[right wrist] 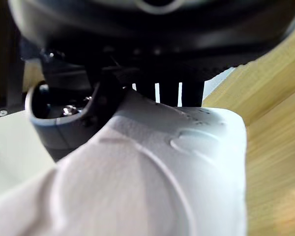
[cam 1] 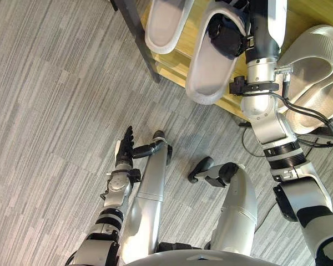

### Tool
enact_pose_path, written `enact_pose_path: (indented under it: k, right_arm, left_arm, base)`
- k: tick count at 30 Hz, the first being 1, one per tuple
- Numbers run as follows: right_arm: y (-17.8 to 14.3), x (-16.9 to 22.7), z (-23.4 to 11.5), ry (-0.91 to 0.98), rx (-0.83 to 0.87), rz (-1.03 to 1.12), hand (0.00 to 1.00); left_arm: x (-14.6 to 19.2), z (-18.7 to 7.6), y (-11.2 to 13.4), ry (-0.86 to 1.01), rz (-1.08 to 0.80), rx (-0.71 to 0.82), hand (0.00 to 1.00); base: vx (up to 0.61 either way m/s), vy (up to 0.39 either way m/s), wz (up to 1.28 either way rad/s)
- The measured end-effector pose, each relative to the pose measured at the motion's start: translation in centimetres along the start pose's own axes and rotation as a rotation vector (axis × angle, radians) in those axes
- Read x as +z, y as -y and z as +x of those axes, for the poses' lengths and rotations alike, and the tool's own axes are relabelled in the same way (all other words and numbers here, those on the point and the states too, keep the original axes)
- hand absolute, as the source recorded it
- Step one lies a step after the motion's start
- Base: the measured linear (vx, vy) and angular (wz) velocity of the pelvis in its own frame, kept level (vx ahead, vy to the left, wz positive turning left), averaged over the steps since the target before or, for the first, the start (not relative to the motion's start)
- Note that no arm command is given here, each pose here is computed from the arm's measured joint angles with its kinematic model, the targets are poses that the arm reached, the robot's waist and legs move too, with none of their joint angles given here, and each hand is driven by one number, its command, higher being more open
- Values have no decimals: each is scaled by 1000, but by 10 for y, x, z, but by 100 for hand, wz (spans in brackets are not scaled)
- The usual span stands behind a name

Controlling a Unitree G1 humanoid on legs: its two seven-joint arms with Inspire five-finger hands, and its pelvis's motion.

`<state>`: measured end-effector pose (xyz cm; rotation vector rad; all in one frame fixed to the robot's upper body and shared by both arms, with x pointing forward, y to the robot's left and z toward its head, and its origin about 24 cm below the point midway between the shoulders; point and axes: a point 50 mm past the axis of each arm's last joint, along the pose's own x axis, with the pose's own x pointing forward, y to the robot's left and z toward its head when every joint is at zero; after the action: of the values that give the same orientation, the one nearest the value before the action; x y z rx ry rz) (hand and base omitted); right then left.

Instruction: Organize the slippers on the shoe rack

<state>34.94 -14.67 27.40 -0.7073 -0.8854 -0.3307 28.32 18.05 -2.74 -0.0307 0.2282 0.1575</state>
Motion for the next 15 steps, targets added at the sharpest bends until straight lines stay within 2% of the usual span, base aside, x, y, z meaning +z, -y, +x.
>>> enact_pose_path:
  k: [2,3,15]
  right_arm:
    - [2,-1,5,-3,-6,-13,0]
    - [4,-4,9,-12,-10,-19,100]
    - [13,-2,37,-51,-53,12,100]
  left_arm:
    - [1,0,1,7,-1,-2,100]
    - [2,0,2,13,-2,-6,100]
    - [4,0,7,19,-35,-27,100]
  base:
    - [13,9,2]
    - [35,29,5]
    - [33,26,4]
